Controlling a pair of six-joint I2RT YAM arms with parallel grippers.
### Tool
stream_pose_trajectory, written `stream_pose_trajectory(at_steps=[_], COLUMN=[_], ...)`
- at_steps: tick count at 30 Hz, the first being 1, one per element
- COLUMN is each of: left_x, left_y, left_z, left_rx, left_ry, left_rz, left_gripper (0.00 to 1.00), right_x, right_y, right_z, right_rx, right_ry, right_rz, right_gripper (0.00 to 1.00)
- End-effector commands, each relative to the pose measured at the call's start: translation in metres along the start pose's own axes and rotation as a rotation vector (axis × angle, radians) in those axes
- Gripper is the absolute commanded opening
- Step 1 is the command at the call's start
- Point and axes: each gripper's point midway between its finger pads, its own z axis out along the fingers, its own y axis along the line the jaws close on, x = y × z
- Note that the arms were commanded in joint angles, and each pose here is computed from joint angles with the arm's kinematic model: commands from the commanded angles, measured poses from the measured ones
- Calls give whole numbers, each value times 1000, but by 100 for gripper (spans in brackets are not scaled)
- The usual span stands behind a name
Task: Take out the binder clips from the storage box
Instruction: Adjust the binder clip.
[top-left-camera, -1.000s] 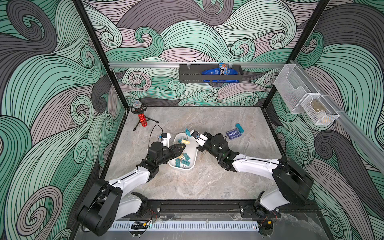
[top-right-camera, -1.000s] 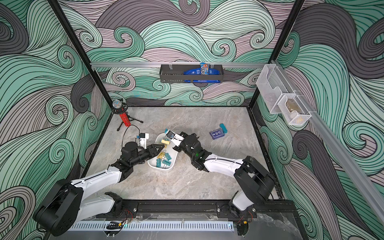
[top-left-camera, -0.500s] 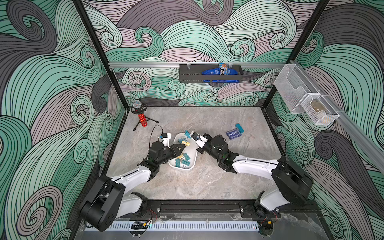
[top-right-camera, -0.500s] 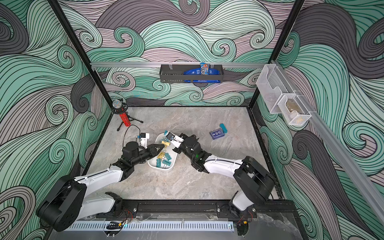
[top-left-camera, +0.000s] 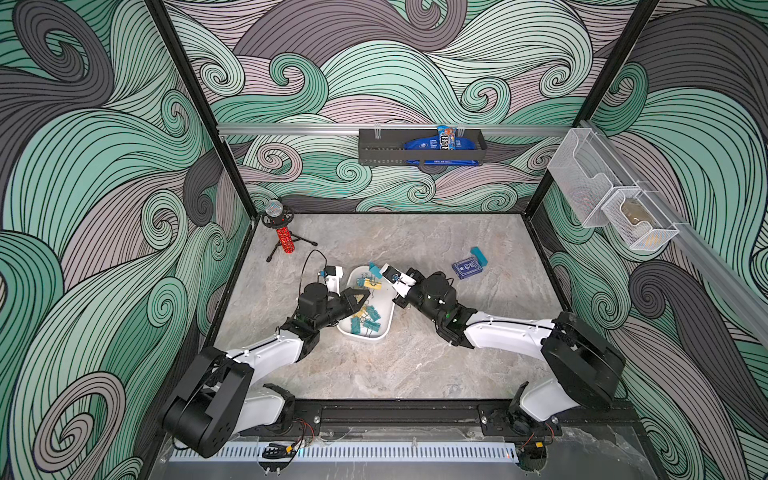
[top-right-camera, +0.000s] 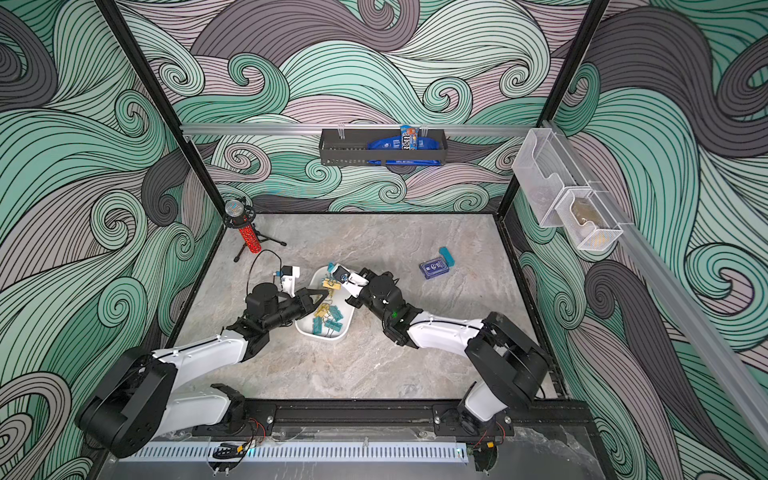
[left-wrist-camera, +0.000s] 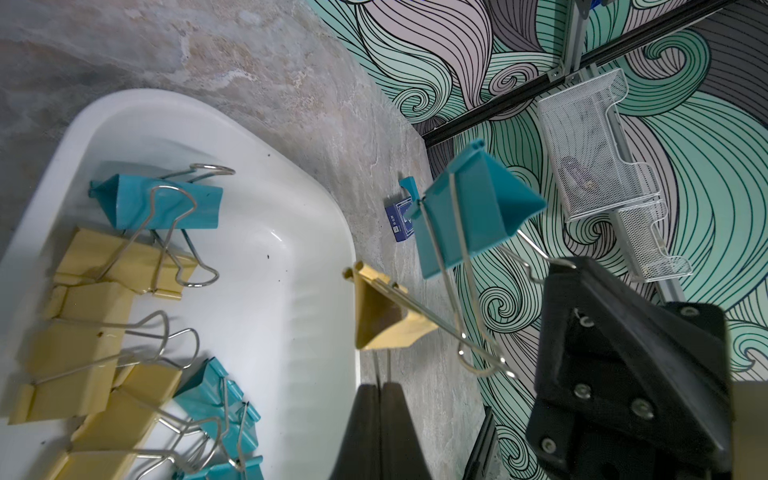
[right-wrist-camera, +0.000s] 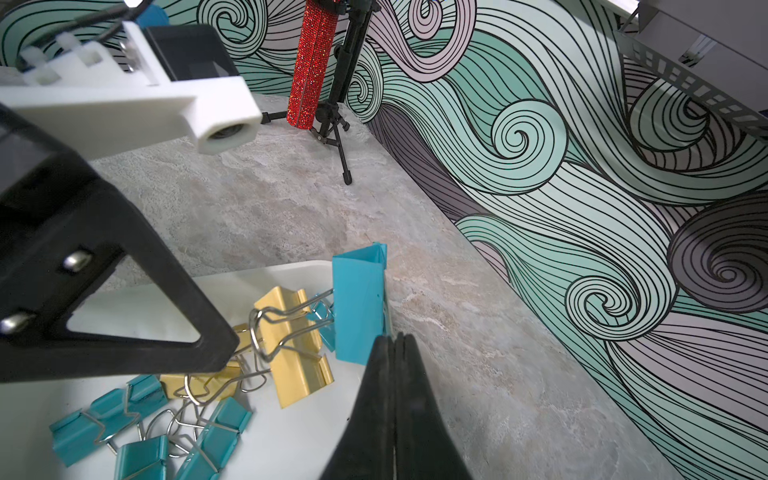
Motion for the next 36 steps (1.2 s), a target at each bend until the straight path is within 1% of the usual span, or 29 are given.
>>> stream_pose_trajectory(at_steps=[1, 7, 12, 17, 23, 31, 36], left_x=[-1, 2, 2, 3, 5, 9, 8], left_y=[-16, -16, -18, -21, -22, -18, -14], left_z=[0, -1, -1, 0, -1, -3, -3], left_rx=[62, 70, 81, 102, 113, 110, 81], left_ry=[8, 15, 14, 24, 30, 36, 33], left_rz=[28, 22, 14, 3, -6, -14, 2], left_gripper=[1, 0, 0, 0, 0, 0, 0], right_x=[0, -3, -7, -7, -7, -8, 0], right_y=[2, -5, -13, -14, -23, -25, -29], right_z=[0, -6, -15, -16, -22, -16, -14], right_rx=[17, 65, 130, 148, 221, 239, 248], right_ry=[-25, -78, -157, -207, -278, -292, -231], right_rz=[3, 17, 37, 91, 157, 170, 127], right_gripper=[0, 0, 0, 0, 0, 0, 0])
